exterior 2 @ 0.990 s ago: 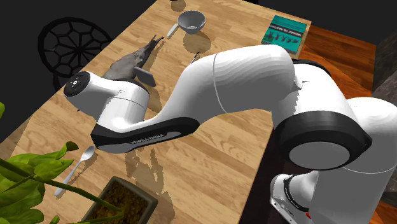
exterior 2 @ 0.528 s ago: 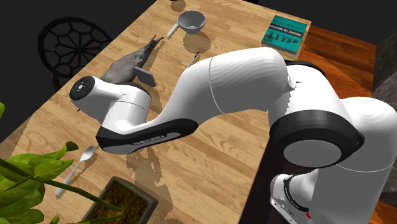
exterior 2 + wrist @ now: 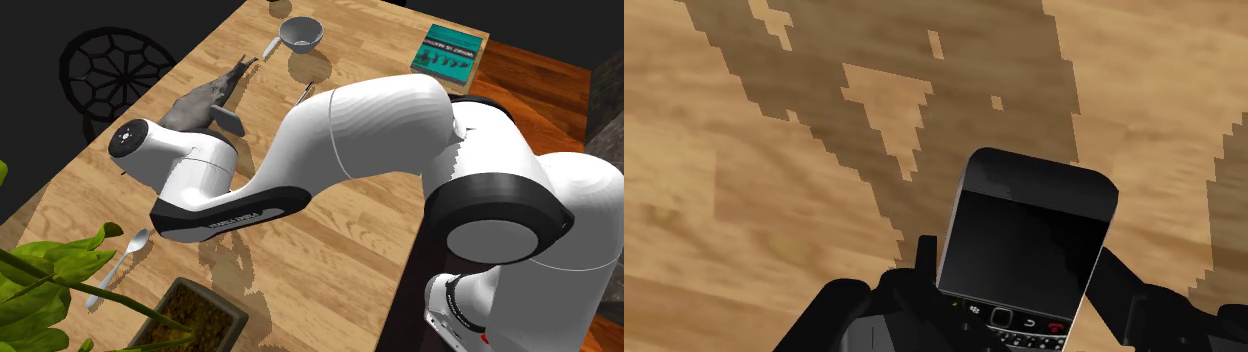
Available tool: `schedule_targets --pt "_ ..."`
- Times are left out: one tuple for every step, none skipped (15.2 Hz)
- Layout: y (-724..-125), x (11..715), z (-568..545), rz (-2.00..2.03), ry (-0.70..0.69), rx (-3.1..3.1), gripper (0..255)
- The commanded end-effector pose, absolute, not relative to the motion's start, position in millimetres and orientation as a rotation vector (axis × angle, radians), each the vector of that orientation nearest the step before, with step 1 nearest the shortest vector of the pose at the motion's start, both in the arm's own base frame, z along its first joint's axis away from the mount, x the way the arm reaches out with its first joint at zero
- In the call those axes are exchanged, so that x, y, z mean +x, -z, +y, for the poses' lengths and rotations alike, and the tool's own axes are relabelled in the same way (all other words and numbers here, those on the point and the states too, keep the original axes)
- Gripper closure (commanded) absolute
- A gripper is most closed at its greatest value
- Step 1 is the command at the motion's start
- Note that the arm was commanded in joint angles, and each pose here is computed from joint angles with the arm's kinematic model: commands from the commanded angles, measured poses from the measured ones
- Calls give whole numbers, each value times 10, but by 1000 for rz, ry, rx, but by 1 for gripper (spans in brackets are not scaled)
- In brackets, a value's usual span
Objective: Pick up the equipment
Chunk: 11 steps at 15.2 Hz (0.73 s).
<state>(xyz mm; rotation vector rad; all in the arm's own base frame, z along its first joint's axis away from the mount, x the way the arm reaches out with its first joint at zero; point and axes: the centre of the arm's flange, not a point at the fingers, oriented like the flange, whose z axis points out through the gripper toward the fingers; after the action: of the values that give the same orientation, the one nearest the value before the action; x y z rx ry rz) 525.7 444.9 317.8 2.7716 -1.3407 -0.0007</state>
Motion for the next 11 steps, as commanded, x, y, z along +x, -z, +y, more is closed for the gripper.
schedule_targets --pt "-3251 5258 4447 -1340 1 2771 255" --pt "-3304 5258 4447 -1340 1 2771 255" --pt "-3357 5258 4447 -1340 1 2771 255" --pt "-3410 5258 4447 -1340 1 2771 255" --pt "-3462 5258 4447 -1340 1 2771 255" --pt "-3515 5258 4447 -1340 1 2771 255" --pt "-3568 5258 4447 -1340 1 2771 255" --pt "-3621 5258 4447 -1340 1 2771 255" --pt "-3674 5258 4447 -1340 1 2771 255" --pt "-3726 5258 4447 -1340 1 2771 255" --pt "-3779 5258 4447 -1340 1 2771 255"
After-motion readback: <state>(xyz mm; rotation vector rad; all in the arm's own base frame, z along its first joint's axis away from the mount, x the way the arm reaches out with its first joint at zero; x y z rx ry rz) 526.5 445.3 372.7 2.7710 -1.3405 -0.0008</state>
